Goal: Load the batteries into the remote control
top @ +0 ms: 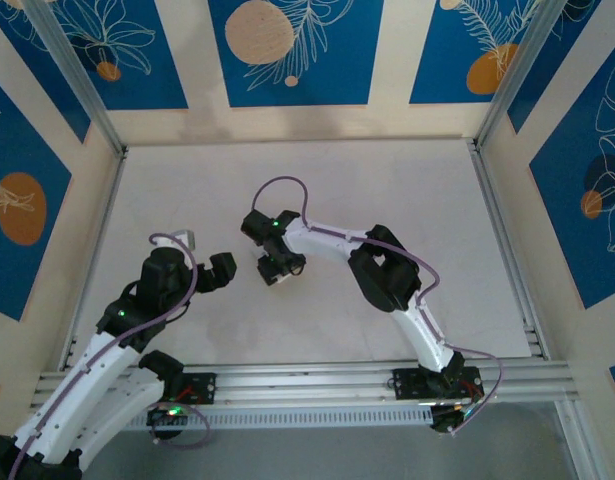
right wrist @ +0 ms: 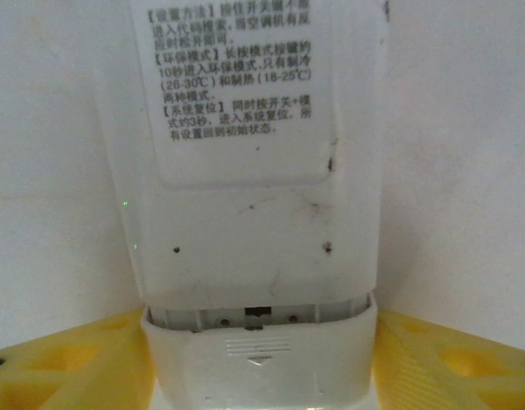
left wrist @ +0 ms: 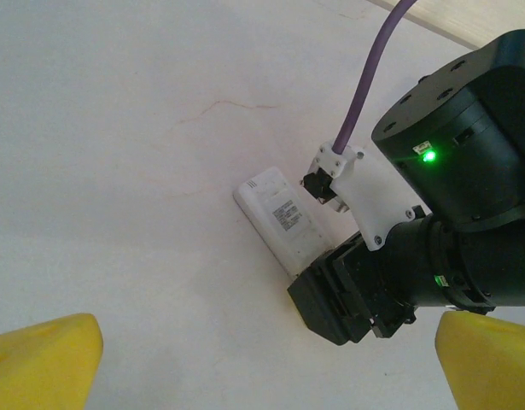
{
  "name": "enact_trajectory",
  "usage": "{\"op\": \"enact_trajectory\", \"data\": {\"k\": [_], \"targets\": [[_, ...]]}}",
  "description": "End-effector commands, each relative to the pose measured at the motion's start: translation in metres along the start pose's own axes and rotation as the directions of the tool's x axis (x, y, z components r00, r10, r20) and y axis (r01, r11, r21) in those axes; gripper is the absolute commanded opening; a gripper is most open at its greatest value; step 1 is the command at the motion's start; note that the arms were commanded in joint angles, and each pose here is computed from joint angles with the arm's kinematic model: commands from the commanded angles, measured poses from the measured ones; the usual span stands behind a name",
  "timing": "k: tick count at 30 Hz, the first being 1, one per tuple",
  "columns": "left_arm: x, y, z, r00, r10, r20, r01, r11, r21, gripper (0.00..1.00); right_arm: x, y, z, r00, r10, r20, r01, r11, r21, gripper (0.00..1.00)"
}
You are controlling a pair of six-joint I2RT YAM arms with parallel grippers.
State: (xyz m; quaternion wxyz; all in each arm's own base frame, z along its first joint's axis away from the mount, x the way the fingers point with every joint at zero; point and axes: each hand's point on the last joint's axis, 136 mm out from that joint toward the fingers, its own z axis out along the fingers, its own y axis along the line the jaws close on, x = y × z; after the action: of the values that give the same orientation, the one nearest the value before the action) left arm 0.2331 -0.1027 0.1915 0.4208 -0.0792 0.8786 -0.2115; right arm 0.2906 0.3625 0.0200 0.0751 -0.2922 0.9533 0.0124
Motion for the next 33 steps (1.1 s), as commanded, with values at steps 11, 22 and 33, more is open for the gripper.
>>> {"op": "enact_trajectory", "data": {"k": [11, 22, 33], "targets": [[0.0, 0.0, 0.004, 1.0, -0.024, 0.006, 0.024, 1.0, 0.012, 1.0, -0.007, -0.004, -0.04, 0.998, 0.013, 0.054, -0.014, 1.0, 0.023, 0.75], [0.0, -0.002, 0.029, 0.999, -0.019, -0.05, 0.018, 0.999, -0.028, 0.94, 0.008, -0.012, -0.067, 0.97, 0.208, 0.124, -0.19, 0.972, -0.138, 0.49], [0.001, -0.019, 0.148, 0.931, 0.132, -0.339, -0.178, 0.978, -0.108, 0.69, 0.024, -0.039, -0.065, 0.763, 0.647, 0.011, -0.575, 0.685, -0.447, 0.49]]}}
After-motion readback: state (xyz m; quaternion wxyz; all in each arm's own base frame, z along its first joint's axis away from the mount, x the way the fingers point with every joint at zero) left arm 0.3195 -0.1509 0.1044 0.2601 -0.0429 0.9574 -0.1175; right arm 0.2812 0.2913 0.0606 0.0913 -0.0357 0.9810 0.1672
